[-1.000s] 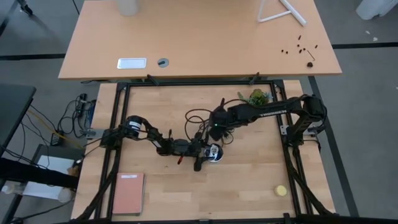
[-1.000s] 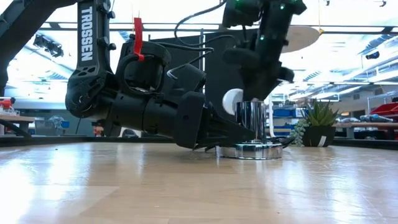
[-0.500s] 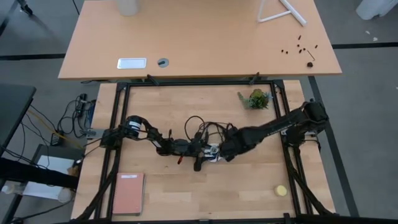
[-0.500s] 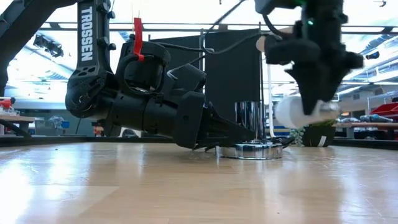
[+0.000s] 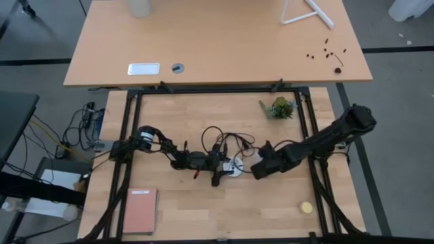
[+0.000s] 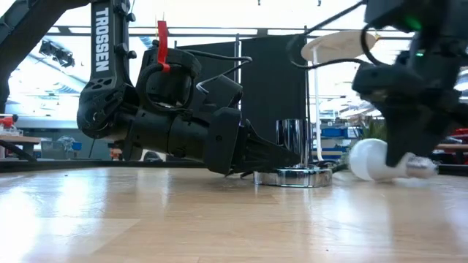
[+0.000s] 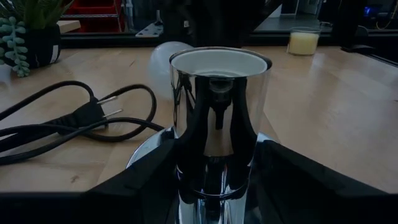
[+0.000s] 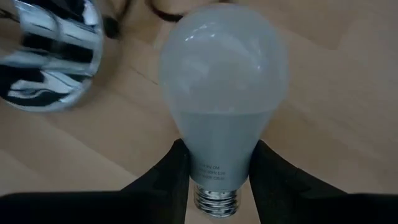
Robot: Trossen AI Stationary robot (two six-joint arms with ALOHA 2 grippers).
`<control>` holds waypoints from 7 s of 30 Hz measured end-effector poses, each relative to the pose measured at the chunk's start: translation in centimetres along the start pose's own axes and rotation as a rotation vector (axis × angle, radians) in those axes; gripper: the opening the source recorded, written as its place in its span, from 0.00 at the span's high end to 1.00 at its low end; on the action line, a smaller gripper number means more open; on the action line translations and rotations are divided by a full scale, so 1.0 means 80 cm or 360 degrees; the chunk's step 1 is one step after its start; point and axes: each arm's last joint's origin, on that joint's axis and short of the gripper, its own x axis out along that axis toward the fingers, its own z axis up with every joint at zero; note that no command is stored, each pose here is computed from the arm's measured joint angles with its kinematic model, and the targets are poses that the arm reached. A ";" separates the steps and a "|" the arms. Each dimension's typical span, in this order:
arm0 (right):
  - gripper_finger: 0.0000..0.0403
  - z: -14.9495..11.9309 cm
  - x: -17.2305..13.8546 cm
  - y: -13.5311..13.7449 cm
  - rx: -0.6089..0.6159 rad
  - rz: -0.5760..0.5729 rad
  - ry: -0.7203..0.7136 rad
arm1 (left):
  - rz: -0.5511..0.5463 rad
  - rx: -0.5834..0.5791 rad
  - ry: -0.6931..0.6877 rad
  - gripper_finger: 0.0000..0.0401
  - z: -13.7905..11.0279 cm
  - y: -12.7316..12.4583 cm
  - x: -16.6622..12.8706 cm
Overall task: Screw lightbulb
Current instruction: Move the lightbulb to the middle right of the table, then return to Home Position
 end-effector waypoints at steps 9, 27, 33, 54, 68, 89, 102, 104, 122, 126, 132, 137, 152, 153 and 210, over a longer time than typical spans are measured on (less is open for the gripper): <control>0.62 -0.017 0.006 -0.009 -0.0049 0.0074 -0.0044 | 0.0000 0.0002 0.0000 0.40 0.000 0.000 0.000; 0.33 -0.016 0.000 -0.016 -0.0060 0.0048 -0.0053 | -0.0047 0.0004 0.0023 0.31 0.011 -0.001 -0.005; 0.29 -0.014 -0.019 -0.020 -0.0054 0.0127 -0.0067 | -0.0040 0.0054 0.0044 0.29 0.019 0.002 -0.026; 0.29 -0.011 -0.046 -0.031 -0.0114 0.0194 -0.0195 | -0.0005 0.0087 0.0045 0.28 0.046 0.007 -0.063; 0.32 -0.012 -0.095 -0.023 -0.0400 0.0365 -0.0389 | 0.0062 0.0081 0.0273 0.29 0.107 0.008 -0.101; 0.51 -0.011 -0.131 -0.061 -0.1519 0.0860 -0.1087 | -0.0171 0.0173 0.0188 0.29 0.206 0.007 -0.243; 0.56 -0.013 -0.097 -0.115 -0.1455 0.1175 -0.1343 | -0.0294 0.0188 0.0004 0.29 0.152 0.015 -0.299; 0.56 -0.014 -0.093 -0.120 -0.1446 0.1203 -0.1354 | -0.0399 0.0206 -0.0011 0.29 0.143 0.014 -0.301; 0.62 -0.014 -0.096 -0.144 -0.1522 0.1427 -0.1336 | -0.0401 0.0034 0.0128 0.29 0.094 0.016 -0.304; 0.65 -0.013 -0.096 -0.152 -0.1540 0.1431 -0.1324 | -0.0413 0.0071 0.0152 0.29 0.092 0.016 -0.305; 0.67 -0.012 -0.096 -0.164 -0.1501 0.1448 -0.1302 | -0.0415 0.0067 0.0206 0.29 0.087 0.017 -0.307; 0.69 -0.011 -0.097 -0.170 -0.1511 0.1480 -0.1302 | -0.0418 0.0062 0.0175 0.29 0.071 0.018 -0.312; 0.69 -0.015 -0.074 -0.175 -0.1476 0.1438 -0.1345 | -0.0433 -0.0039 0.0203 0.29 0.057 0.019 -0.316; 0.69 -0.015 -0.070 -0.175 -0.1431 0.1415 -0.1338 | -0.0431 -0.0077 0.0216 0.29 0.056 0.019 -0.316; 0.70 -0.021 -0.059 -0.165 -0.1122 0.1783 -0.1351 | -0.0359 -0.0395 0.0064 0.29 0.067 0.026 -0.346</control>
